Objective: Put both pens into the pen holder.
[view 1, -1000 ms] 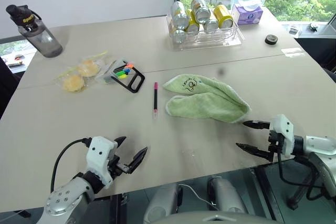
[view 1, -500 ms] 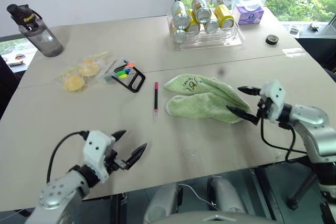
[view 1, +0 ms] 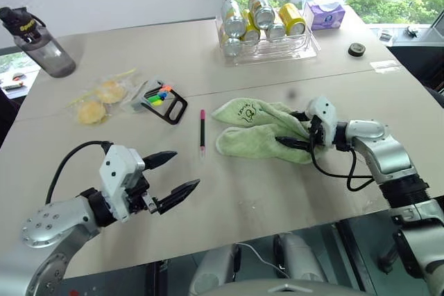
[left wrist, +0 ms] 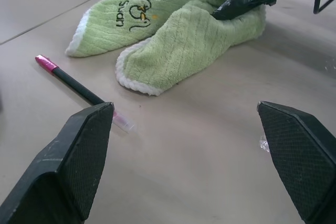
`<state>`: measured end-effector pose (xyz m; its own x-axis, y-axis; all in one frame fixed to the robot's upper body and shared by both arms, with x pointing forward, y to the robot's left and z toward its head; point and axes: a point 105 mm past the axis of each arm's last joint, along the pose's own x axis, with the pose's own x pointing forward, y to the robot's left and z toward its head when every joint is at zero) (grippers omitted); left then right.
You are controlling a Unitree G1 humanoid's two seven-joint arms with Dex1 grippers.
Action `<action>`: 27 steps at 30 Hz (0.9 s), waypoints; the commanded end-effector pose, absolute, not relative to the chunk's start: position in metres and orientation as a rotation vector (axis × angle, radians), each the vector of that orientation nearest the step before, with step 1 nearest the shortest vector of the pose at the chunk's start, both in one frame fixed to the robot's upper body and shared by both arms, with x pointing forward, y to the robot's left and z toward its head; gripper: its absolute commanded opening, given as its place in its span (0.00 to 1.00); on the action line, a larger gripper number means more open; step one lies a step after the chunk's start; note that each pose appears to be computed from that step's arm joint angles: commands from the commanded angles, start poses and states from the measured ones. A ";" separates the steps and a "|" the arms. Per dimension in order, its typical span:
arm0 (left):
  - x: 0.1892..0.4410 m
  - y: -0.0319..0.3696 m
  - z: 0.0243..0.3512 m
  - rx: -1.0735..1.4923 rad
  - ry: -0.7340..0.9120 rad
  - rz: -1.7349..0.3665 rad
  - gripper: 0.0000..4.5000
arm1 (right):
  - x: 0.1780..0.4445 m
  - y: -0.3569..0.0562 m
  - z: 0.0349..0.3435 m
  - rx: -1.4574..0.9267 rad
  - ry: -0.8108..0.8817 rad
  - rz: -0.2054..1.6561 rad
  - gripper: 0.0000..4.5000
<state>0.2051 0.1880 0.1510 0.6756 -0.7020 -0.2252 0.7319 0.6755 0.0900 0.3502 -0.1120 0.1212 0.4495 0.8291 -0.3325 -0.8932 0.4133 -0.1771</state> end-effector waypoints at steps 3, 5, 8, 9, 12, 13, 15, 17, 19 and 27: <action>0.199 0.172 0.169 0.201 0.109 -0.876 1.00 | 0.352 -0.112 0.129 -0.372 0.189 1.111 0.77; 0.199 0.171 0.169 0.203 0.108 -0.888 1.00 | 0.354 -0.113 0.129 -0.376 0.186 1.109 0.59; 0.198 0.170 0.169 0.199 0.112 -0.902 1.00 | 0.354 -0.113 0.131 -0.385 0.170 1.107 0.28; 0.198 0.169 0.169 0.199 0.112 -0.906 1.00 | 0.353 -0.111 0.134 -0.380 0.156 1.110 0.15; 0.198 0.169 0.169 0.202 0.114 -0.914 1.00 | 0.352 -0.108 0.145 -0.357 0.120 1.116 0.00; 0.199 0.169 0.169 0.203 0.114 -0.914 1.00 | 0.350 -0.107 0.149 -0.356 0.109 1.122 0.00; 0.199 0.169 0.169 0.204 0.114 -0.915 1.00 | 0.348 -0.107 0.157 -0.332 0.089 1.129 0.00; 0.199 0.170 0.170 0.203 0.112 -0.914 1.00 | 0.344 -0.107 0.174 -0.276 0.057 1.142 0.00; 0.198 0.172 0.171 0.187 0.109 -0.910 1.00 | 0.337 -0.107 0.197 -0.208 0.016 1.169 0.00; 0.200 0.170 0.188 0.111 0.037 -0.924 1.00 | 0.323 -0.130 0.275 0.021 -0.121 1.170 0.00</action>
<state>0.2009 0.1712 0.1761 0.6048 -0.7862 -0.1268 0.7961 0.6011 0.0702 0.3274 -0.1250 0.2549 0.3834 0.9228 0.0379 -0.9223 0.3847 -0.0369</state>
